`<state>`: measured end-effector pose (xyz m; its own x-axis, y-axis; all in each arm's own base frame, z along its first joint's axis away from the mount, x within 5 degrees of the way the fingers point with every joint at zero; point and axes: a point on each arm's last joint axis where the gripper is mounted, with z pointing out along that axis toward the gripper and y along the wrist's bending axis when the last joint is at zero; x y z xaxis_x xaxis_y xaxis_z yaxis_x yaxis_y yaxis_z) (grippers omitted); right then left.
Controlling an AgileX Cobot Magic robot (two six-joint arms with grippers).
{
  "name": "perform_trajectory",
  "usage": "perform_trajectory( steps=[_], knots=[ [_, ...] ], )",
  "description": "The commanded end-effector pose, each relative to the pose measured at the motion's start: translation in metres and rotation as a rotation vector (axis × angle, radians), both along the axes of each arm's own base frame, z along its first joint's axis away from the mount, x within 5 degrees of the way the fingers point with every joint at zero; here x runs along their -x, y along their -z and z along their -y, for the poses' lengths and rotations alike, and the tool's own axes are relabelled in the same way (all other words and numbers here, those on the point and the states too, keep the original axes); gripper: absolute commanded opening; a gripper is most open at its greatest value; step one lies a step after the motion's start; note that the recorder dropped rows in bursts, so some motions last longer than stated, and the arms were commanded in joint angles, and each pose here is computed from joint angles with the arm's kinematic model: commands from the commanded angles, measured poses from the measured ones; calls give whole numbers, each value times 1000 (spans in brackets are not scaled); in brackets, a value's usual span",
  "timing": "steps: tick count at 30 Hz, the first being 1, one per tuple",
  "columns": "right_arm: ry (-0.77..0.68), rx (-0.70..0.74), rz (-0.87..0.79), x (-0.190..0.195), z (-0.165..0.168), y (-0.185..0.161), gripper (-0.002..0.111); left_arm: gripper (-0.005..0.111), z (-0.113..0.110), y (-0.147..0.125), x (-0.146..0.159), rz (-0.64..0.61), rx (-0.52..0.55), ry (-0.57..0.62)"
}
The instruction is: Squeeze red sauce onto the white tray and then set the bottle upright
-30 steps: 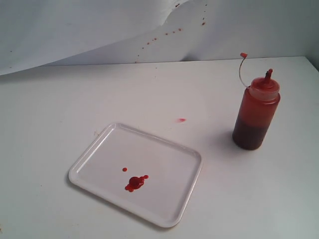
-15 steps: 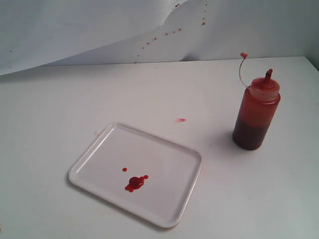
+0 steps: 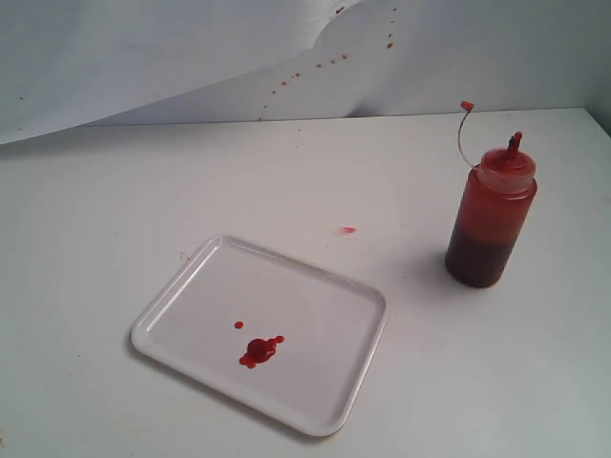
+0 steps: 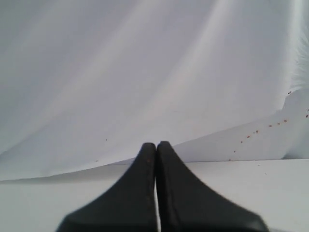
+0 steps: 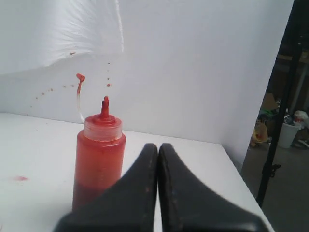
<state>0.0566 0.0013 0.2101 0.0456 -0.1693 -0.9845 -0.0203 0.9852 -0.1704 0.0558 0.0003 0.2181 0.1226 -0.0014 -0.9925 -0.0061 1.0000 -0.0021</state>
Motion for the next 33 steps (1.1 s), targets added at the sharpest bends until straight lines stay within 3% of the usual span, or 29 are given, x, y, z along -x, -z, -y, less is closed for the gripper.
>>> perform_trajectory(
  steps=[1, 11, 33],
  knots=[
    [-6, -55, -36, 0, 0, 4, 0, 0, 0, 9, -1, -77, 45, 11],
    [5, -59, -158, 1, 0, 15, 0, 0, 0, 19, 0, -193, 7, 1],
    [5, -60, -158, 1, 0, 15, 0, 0, 0, 19, 0, -193, -4, -1]
  ],
)
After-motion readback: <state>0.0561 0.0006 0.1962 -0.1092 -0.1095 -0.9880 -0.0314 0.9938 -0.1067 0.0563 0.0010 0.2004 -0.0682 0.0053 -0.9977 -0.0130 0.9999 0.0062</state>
